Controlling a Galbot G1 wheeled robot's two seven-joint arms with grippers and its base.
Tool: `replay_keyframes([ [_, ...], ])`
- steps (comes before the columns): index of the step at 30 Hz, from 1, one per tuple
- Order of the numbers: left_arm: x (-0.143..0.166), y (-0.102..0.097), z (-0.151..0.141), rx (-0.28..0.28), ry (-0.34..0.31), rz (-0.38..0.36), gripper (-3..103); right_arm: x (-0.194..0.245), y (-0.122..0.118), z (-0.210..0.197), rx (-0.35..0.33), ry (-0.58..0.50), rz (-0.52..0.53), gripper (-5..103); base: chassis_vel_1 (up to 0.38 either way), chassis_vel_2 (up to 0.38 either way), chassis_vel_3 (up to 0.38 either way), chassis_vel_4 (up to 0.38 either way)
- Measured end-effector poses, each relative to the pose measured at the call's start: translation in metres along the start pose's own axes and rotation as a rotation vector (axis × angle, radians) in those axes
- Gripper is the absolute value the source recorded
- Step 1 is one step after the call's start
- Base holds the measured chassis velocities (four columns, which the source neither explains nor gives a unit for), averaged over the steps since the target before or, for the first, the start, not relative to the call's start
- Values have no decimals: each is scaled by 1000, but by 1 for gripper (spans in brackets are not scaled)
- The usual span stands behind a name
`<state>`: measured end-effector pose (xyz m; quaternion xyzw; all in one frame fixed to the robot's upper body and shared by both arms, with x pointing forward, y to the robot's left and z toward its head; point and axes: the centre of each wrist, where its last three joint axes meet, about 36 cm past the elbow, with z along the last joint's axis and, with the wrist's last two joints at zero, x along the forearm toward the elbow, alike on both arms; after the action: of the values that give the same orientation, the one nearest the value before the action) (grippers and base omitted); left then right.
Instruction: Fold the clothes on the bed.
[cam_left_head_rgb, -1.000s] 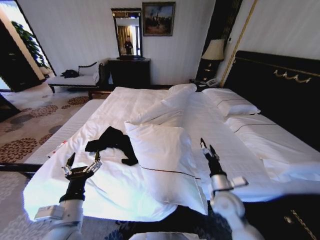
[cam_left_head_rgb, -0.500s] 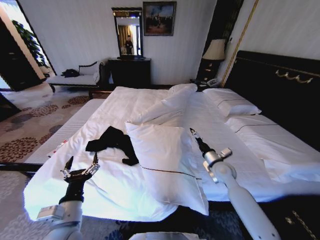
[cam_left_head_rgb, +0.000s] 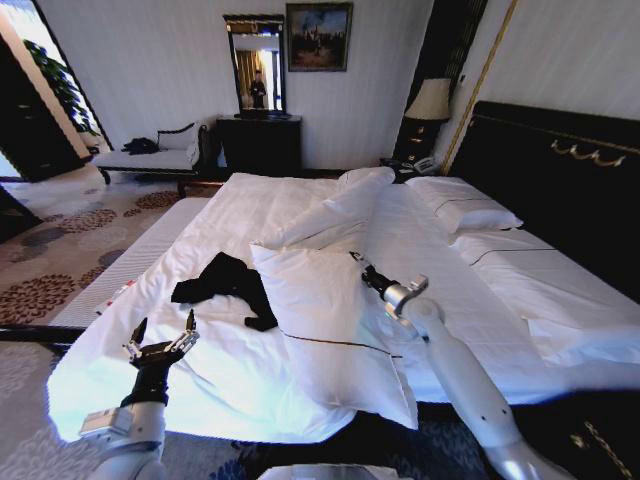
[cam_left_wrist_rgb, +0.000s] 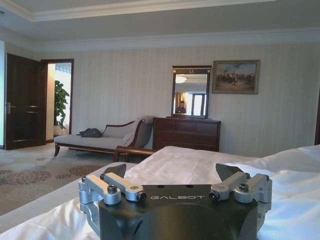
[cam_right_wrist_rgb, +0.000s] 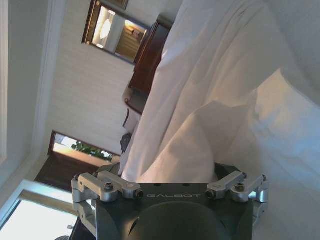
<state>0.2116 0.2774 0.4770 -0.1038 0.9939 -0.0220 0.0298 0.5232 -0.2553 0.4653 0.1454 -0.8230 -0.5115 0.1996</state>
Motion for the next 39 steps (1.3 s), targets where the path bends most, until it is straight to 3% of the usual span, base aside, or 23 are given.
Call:
replay_keyframes([
  [9,-3,6,6,3,3,-18,100,-45,22,14,65,54,-6,100,0,0,0,0],
  [14,-4,8,7,4,0,-24,100,-51,25,17,104,85,3,100,0,0,0,0],
  [16,-4,9,6,5,-4,-28,100,-52,24,21,149,117,22,101,0,0,0,0],
  [18,-4,10,6,4,-6,-30,100,-53,24,23,163,130,32,97,0,0,0,0],
  [19,-4,11,6,3,-8,-32,100,-53,24,26,177,141,39,91,0,0,0,0],
  [20,-4,12,6,1,-11,-36,100,-54,25,30,191,150,39,76,0,0,0,0],
  [21,-4,12,6,1,-11,-37,100,-55,26,31,194,151,39,70,0,0,0,0],
  [23,-4,12,6,1,-10,-38,100,-54,26,32,199,150,39,70,0,0,0,0],
  [26,-2,11,6,0,-8,-39,100,-53,27,30,203,143,31,54,0,0,0,0],
  [28,-2,10,6,-1,-8,-39,100,-52,28,29,202,137,23,54,0,0,0,0],
  [32,-1,8,5,-6,-8,-37,100,-42,31,24,178,87,-22,31,0,0,0,0],
  [39,0,6,3,-7,-12,-29,100,-2,19,13,120,-18,-48,9,0,0,0,0],
])
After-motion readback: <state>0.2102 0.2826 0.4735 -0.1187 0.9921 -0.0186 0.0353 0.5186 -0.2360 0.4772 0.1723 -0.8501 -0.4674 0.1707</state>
